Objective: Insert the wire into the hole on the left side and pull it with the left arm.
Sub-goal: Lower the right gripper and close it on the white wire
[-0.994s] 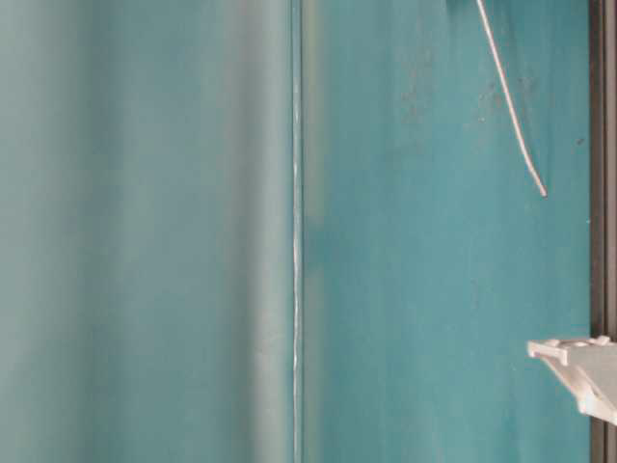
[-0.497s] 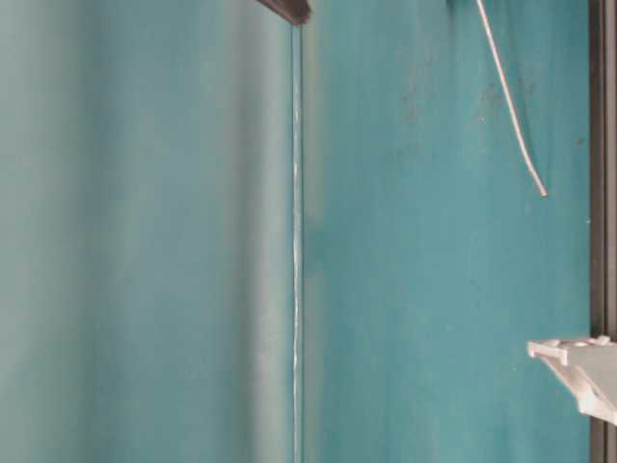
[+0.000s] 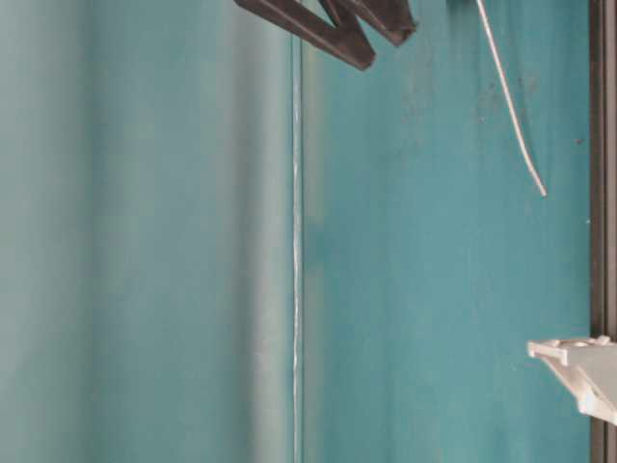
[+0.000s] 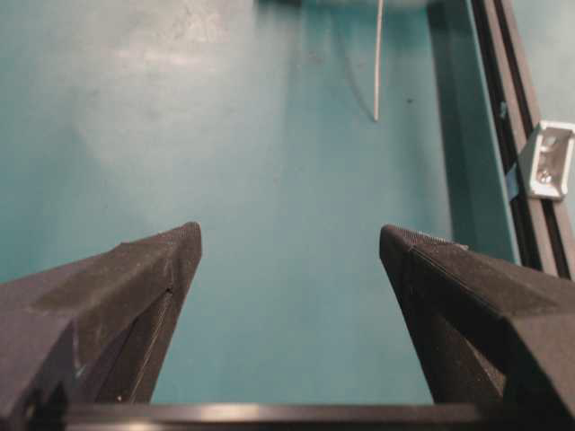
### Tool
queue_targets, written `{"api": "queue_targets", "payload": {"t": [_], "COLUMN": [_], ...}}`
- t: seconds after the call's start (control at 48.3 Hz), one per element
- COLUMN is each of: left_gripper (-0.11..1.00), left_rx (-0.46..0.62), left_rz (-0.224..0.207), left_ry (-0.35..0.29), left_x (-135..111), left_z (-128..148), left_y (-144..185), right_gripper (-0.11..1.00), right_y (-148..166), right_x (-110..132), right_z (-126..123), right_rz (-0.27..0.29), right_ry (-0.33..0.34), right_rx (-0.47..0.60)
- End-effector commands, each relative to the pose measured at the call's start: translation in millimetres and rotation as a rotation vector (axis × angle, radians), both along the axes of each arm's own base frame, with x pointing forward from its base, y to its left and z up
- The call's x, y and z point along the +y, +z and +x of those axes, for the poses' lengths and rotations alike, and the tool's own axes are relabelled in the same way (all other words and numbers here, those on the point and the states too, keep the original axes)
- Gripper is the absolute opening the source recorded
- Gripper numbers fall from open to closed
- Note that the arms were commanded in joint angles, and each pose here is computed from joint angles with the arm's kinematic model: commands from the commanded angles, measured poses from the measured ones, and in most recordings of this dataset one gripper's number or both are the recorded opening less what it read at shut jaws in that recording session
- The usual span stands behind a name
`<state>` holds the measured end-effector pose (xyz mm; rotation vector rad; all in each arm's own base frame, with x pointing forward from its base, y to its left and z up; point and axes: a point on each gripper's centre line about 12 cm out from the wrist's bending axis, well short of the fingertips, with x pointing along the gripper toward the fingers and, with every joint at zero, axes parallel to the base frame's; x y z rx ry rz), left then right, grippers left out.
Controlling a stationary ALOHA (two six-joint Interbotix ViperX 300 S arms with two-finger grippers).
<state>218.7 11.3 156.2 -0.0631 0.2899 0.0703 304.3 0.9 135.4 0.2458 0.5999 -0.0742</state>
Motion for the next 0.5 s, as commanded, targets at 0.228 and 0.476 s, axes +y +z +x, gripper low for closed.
{"api": "queue_targets", "payload": {"t": [0.228,0.476], "left_gripper": [0.67,0.67], "left_rx": [-0.023,-0.023], "left_rz": [0.003,0.003], "left_ry": [0.0,0.0], "left_x": [0,0], "left_z": [6,6], "left_y": [6,6], "right_gripper": [0.75,0.75], "right_y": [-6,-14], "right_x": [1,5], "right_z": [15,22], "right_rz": [0.011,0.011], "right_ry": [-0.006,0.006], "right_rx": [0.012,0.035]}}
